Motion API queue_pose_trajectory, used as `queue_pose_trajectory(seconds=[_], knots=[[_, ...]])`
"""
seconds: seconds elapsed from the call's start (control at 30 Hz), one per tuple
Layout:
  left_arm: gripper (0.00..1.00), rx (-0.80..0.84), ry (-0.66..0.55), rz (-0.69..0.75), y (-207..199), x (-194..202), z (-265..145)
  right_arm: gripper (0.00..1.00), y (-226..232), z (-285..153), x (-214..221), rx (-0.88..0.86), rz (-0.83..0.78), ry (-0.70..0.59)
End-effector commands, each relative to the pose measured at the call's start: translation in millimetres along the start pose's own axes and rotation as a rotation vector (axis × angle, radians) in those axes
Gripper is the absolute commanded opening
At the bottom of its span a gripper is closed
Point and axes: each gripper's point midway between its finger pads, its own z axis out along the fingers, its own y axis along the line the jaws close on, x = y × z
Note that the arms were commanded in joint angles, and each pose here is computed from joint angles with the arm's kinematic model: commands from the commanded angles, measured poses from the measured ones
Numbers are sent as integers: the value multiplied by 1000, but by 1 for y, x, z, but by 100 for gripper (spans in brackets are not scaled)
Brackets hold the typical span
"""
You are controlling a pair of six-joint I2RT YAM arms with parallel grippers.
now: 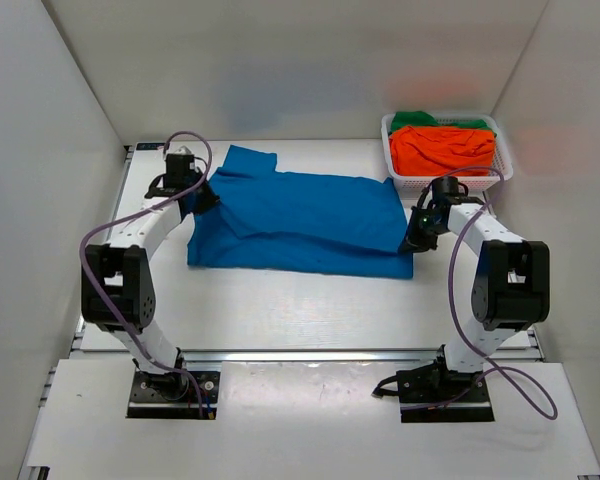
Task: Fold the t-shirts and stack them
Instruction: Fold the flattened tshirt in 1/3 of the way
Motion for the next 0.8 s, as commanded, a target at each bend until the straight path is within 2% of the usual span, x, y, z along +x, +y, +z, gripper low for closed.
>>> queue_pose_trajectory(seconds=[0.0,0.03,0.07,0.1,0.17,0.23,0.33,0.43,0.5,0.6,0.73,0.77], knots=[[0,41,-61,33,-14,-29,-1,13,1,-4,-29,19,26,-104],[9,31,-69,33,-14,-35,3,23,2,-3,-33,14,32,-123],[21,36,-87,35,-17,-44,1,28,5,-5,-37,3,30,-152],[34,21,-88,36,-13,-49,2,38,8,-7,-36,5,38,-168],[37,7,-108,25,-8,-57,-1,47,6,-10,-45,20,36,-230],[40,0,-106,24,-6,-55,-8,51,7,-18,-46,26,36,-266],[42,-31,-76,33,6,-34,-16,52,8,-17,-32,39,-2,-247],[42,-32,-8,82,10,8,-19,40,21,-15,-24,5,-69,-245],[41,-53,57,110,14,32,-15,35,31,-6,-13,-32,-115,-213],[41,-90,137,156,15,65,-3,35,43,13,-1,-78,-148,-147],[38,-152,208,202,12,81,18,35,45,34,11,-47,-180,-86],[34,-169,212,212,10,82,23,35,43,36,14,-39,-174,-73]])
